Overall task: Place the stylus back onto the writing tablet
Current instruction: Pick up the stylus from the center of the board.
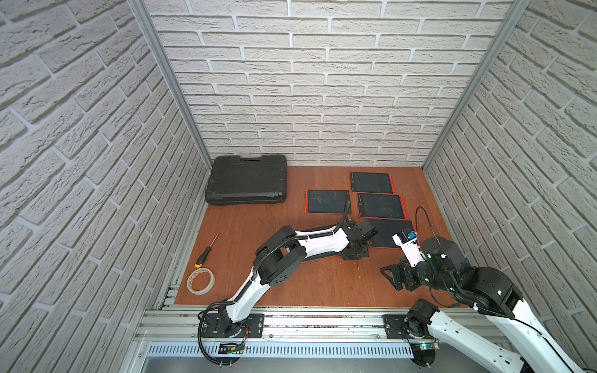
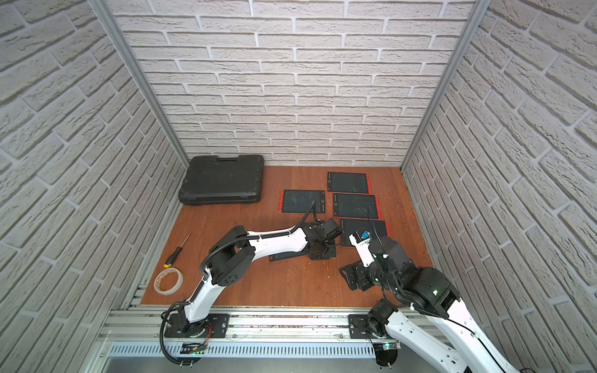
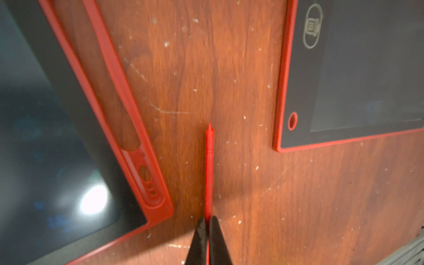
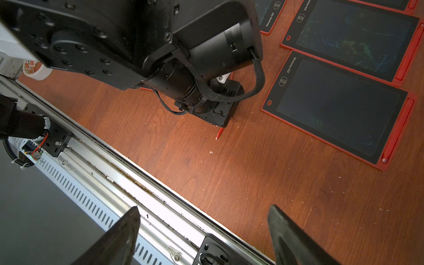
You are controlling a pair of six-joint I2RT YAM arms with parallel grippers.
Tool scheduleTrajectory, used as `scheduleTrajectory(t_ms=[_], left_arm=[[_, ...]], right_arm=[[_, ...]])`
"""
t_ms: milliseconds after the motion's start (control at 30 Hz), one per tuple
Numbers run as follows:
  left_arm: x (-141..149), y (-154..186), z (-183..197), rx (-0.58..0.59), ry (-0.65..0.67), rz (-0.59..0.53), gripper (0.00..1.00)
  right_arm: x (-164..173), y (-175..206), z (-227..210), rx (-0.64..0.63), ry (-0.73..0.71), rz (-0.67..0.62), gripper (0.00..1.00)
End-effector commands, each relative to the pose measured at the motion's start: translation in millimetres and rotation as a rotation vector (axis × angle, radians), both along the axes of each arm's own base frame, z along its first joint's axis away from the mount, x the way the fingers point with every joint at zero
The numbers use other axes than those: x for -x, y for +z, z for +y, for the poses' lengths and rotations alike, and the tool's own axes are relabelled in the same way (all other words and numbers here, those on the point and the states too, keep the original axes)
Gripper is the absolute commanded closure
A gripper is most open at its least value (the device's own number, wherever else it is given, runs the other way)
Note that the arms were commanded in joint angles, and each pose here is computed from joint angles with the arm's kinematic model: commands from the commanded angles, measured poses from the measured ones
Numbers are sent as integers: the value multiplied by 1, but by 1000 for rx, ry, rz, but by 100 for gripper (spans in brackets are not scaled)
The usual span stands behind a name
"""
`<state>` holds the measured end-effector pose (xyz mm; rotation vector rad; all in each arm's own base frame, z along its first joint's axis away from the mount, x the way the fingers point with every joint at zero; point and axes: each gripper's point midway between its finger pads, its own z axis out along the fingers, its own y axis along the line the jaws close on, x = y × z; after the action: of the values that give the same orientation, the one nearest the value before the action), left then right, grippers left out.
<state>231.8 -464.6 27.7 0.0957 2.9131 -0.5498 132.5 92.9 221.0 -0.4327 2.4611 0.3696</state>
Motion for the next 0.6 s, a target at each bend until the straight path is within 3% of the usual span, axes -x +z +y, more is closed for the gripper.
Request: scheduleTrajectory(t_ms=[0, 567], left_arm=[[0, -8, 17, -54, -2, -2, 100], [-21, 41, 22, -10, -36, -107, 100]], right_arm=[[-5, 2, 0, -3, -18, -22, 14], [-6, 2, -3, 1, -33, -28, 15]])
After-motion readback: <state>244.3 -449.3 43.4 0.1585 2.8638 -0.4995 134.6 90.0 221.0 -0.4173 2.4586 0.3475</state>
